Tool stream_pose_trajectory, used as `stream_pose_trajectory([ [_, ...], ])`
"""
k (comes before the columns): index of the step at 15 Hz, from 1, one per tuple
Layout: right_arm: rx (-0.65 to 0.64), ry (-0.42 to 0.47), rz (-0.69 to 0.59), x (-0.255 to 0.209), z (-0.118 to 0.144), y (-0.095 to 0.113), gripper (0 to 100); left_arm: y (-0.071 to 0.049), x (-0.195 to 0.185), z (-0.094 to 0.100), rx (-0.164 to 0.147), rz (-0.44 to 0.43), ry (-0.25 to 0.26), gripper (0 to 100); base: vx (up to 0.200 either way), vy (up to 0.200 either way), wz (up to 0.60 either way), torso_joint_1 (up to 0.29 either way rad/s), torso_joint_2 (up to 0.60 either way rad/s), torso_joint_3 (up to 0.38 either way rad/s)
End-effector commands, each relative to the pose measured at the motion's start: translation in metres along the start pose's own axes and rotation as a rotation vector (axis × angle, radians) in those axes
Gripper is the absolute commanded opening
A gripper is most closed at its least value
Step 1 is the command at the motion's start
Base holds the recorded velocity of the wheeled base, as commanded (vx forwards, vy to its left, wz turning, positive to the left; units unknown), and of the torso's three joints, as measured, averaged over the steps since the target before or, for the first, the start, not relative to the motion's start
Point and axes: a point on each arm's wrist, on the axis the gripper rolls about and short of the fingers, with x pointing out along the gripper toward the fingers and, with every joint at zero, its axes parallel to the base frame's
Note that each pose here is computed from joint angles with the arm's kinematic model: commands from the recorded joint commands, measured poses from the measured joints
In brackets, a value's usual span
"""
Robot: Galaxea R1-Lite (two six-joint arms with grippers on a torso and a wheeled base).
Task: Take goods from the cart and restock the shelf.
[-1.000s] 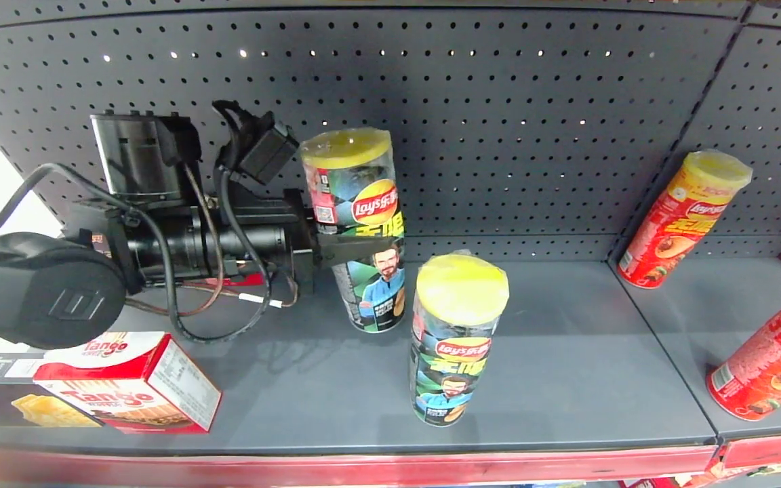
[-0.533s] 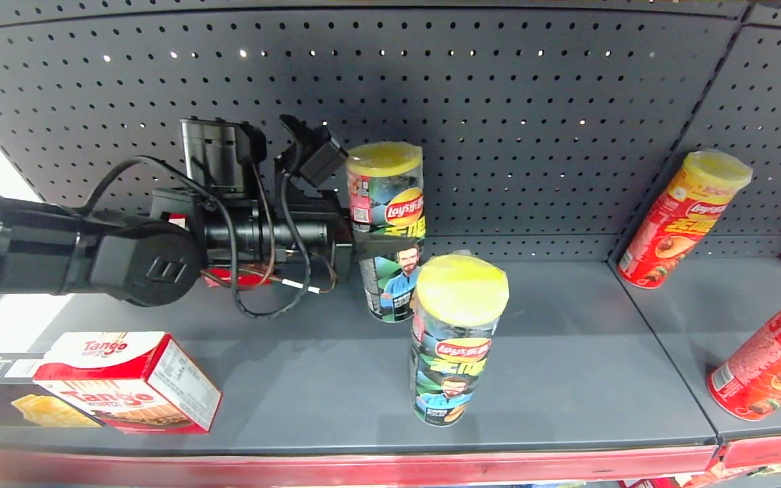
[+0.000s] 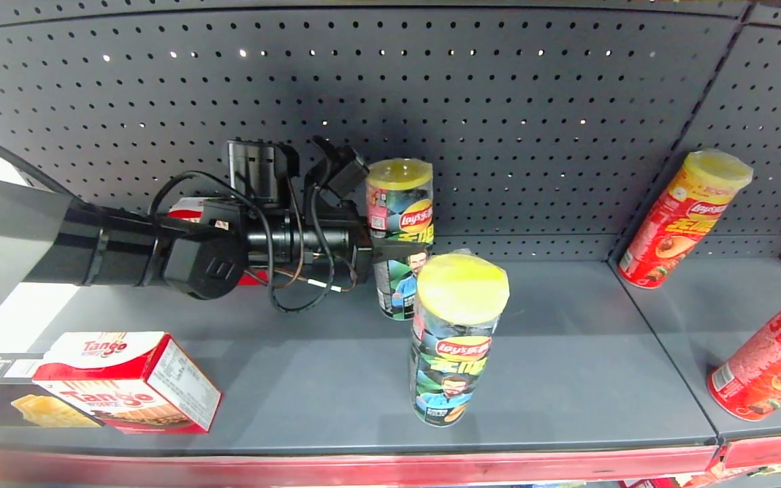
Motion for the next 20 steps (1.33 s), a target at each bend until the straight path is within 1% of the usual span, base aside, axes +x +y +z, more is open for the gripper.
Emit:
stream_pose_trajectory([
  [1,0.0,0.001,0.001,0.0,0.0,0.0,100,0.005,0.007,-0.009,-0.011,-0.003,0.009,0,0.0,0.0,0.0,0.0,0.0,0.0],
  [5,0.0,0.001,0.001,0.0,0.0,0.0,100,0.014,0.016,-0.013,-0.004,-0.001,0.003,0,0.0,0.0,0.0,0.0,0.0,0.0],
  [9,0.0,0.001,0.0,0.0,0.0,0.0,100,0.017,0.019,-0.016,-0.006,-0.002,0.005,0,0.0,0.0,0.0,0.0,0.0,0.0],
  [12,0.0,0.001,0.001,0.0,0.0,0.0,100,0.017,0.02,-0.016,0.008,0.0,-0.007,0,0.0,0.0,0.0,0.0,0.0,0.0],
  [13,0.0,0.001,0.001,0.0,0.0,0.0,100,0.016,0.021,-0.017,0.007,-0.002,-0.006,100,0.0,0.0,0.0,0.0,0.0,0.0],
  [14,0.0,0.001,0.001,0.0,0.0,0.0,100,0.016,0.02,-0.016,0.009,-0.001,-0.008,100,0.0,0.0,0.0,0.0,0.0,0.0],
  [16,0.0,0.001,0.001,0.0,0.0,0.0,100,0.012,0.018,-0.02,-0.006,-0.006,0.004,100,0.0,0.0,0.0,0.0,0.0,0.0],
  [18,0.001,0.001,0.001,0.0,0.0,0.0,100,0.008,0.008,-0.005,0.017,0.004,-0.017,100,0.0,0.0,0.0,0.0,0.0,0.0],
  [20,0.001,0.001,0.001,0.0,0.0,0.0,100,0.0,-0.006,0.017,0.048,0.017,-0.045,100,0.0,0.0,0.0,0.0,0.0,0.0],
])
